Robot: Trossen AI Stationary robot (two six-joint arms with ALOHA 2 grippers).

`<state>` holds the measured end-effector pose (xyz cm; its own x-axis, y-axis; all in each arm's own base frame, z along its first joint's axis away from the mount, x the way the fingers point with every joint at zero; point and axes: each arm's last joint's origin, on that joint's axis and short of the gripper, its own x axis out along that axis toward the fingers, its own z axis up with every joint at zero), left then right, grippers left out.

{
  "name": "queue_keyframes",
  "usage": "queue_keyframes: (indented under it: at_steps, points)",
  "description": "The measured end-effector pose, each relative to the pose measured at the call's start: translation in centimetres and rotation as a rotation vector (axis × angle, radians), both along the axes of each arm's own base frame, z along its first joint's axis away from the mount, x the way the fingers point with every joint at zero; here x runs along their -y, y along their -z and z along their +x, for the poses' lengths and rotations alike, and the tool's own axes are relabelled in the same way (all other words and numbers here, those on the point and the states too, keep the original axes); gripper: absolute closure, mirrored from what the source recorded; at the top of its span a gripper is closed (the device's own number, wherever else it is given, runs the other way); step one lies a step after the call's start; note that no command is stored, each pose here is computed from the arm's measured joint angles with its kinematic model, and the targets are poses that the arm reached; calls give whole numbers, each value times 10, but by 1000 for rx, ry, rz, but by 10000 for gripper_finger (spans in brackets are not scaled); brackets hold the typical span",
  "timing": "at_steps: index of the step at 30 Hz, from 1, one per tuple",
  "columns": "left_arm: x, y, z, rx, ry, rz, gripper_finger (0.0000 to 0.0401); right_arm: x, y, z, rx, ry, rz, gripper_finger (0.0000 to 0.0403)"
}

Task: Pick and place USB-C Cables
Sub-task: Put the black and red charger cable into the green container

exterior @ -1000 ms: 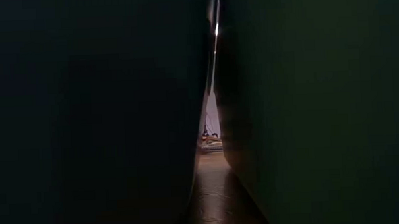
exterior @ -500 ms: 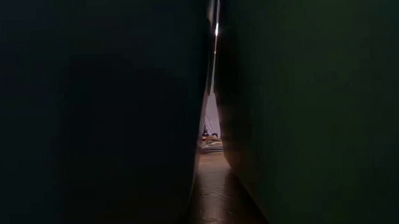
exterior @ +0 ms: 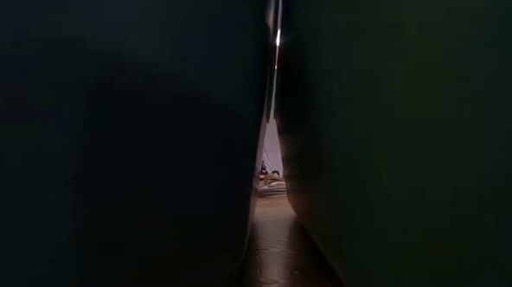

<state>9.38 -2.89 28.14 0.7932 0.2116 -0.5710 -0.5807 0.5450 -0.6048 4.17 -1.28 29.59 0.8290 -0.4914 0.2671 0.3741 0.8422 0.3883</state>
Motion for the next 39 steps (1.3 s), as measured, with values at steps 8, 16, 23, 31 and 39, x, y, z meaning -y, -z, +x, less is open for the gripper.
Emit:
queue_keyframes:
  at_steps: [8,16,23,31,39]
  points:
    - [27,4,-7,-82,31,-18,399,0,0,0,2,-1,3,347]
    - [51,-22,-12,164,78,48,399,0,1,0,-14,0,-1,347]
    - [72,-39,-6,308,161,62,399,0,5,1,-57,18,2,347]
    - [92,-69,19,471,204,307,399,0,3,1,-33,17,4,347]
    - [69,-78,73,550,354,392,399,0,-1,0,23,-23,12,347]
